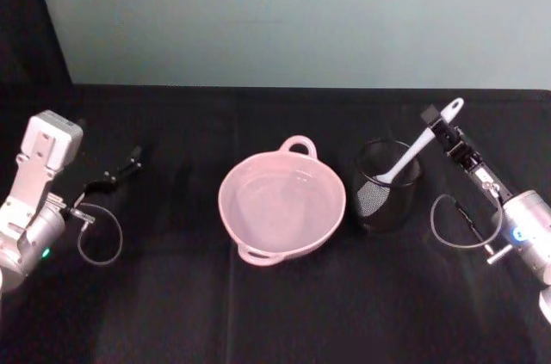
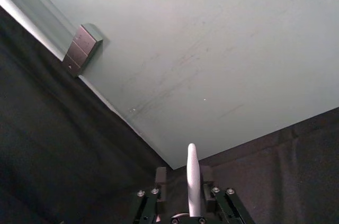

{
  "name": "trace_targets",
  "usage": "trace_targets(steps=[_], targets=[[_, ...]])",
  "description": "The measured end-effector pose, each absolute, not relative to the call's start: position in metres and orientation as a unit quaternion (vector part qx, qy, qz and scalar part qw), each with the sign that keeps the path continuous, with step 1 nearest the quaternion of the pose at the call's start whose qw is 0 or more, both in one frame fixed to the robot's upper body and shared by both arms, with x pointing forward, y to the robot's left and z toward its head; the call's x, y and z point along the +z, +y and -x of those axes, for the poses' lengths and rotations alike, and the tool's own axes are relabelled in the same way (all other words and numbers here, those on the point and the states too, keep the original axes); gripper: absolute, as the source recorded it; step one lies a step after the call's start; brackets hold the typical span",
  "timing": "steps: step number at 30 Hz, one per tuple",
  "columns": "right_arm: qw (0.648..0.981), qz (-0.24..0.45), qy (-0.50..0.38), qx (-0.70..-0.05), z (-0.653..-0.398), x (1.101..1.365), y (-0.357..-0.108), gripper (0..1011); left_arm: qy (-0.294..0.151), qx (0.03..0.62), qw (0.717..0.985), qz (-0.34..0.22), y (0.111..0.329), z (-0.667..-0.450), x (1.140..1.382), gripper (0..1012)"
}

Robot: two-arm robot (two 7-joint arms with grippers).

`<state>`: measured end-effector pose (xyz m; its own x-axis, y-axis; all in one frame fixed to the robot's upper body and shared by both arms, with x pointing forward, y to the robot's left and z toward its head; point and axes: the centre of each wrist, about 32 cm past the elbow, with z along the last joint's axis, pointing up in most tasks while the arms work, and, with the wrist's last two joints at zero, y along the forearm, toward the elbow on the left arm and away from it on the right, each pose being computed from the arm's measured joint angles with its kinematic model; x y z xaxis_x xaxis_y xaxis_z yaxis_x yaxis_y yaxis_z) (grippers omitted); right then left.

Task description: Use the one hand to pick up the spoon and stir the clear water in the bowl.

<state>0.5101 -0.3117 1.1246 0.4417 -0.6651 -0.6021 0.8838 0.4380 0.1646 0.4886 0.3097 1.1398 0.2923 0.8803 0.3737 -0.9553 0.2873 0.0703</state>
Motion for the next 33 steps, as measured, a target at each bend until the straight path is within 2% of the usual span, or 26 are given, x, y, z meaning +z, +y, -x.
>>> trace_targets(steps=[5, 6, 10, 16, 22, 33], targets=[[0.815, -0.237, 0.228, -0.477, -0.509, 1.125, -0.314, 283, -0.132, 0.580, 0.791, -0.141, 0.310, -0.489, 1.140, 1011], [0.815, -0.238, 0.227, -0.477, -0.509, 1.125, -0.315, 225, -0.132, 0.580, 0.791, -0.141, 0.310, -0.489, 1.140, 1011], [0.816, -0.237, 0.224, -0.478, -0.509, 1.127, -0.316, 125, -0.132, 0.580, 0.791, -0.142, 0.310, -0.489, 1.140, 1011], [0.826, -0.227, 0.201, -0.475, -0.507, 1.134, -0.316, 116, -0.132, 0.580, 0.791, -0.142, 0.310, -0.489, 1.140, 1011], [0.851, -0.181, 0.129, -0.476, -0.506, 1.157, -0.313, 116, -0.132, 0.580, 0.791, -0.142, 0.310, -0.489, 1.140, 1011], [0.887, -0.091, 0.020, -0.452, -0.505, 1.218, -0.300, 116, -0.132, 0.580, 0.791, -0.142, 0.310, -0.489, 1.140, 1011]])
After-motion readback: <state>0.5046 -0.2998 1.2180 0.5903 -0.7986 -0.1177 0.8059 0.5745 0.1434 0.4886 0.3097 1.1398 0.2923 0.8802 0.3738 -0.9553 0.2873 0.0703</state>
